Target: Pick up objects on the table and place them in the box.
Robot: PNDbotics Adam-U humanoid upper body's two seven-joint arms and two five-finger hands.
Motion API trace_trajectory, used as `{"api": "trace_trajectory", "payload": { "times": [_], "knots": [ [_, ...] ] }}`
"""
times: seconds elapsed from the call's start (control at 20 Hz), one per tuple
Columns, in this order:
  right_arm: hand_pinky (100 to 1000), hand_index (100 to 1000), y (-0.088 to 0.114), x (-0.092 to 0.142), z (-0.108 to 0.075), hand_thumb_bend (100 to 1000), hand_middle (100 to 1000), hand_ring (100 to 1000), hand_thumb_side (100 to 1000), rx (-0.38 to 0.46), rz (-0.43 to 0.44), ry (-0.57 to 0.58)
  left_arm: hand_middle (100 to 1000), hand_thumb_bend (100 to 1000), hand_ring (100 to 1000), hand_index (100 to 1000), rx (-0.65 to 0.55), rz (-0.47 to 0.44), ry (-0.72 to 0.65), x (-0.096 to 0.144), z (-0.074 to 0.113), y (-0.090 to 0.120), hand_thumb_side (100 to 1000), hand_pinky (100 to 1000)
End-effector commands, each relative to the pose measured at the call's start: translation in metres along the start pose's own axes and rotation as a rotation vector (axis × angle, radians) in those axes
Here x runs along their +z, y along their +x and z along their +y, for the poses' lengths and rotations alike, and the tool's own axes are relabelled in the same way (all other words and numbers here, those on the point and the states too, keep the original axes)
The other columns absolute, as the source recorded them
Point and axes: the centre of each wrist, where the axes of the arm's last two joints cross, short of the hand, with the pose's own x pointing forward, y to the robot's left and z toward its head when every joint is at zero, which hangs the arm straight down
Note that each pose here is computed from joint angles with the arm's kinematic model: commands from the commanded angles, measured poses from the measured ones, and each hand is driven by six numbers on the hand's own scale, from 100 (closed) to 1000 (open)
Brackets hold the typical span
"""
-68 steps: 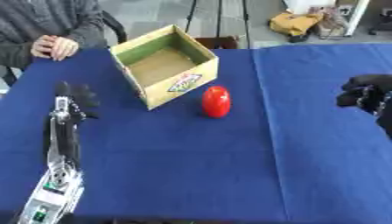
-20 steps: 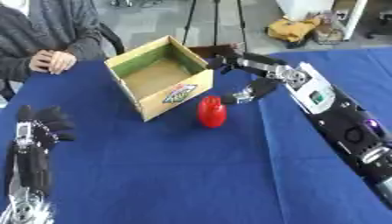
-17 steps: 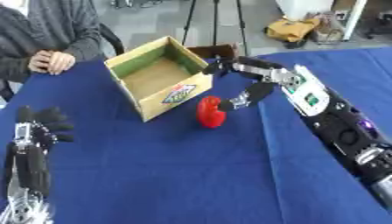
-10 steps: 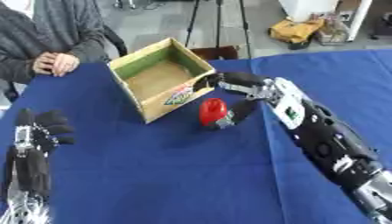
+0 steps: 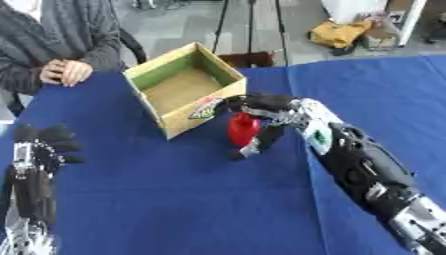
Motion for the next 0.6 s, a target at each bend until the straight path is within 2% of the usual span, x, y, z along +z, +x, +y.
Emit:
{"api": "trace_trajectory", "payload": {
  "times": [0.05,0.35,0.6],
  "knots": [
    [765,913,-0.0019,-0.0003,-0.0098,636,886,857,704,0.028,0.006,-0.014,580,665,591,733,0.003,-0.027,-0.009,-0.0034,-0.0003,0.007,1000,501],
    [716,893,-0.0059,0.0032,-0.005,628,865,812,717,0.009,0.039,-0.008,580,666,590,733,0.004,-0.023,-0.008,-0.0027,0.0001,0.0061,1000,502],
    [704,885,-0.0101,0.0077,-0.0032,622,852,807,730,0.002,0.1,-0.017,580,666,590,733,0.004,-0.02,-0.006,-0.0023,0.0007,0.0055,1000,502]
  ]
}}
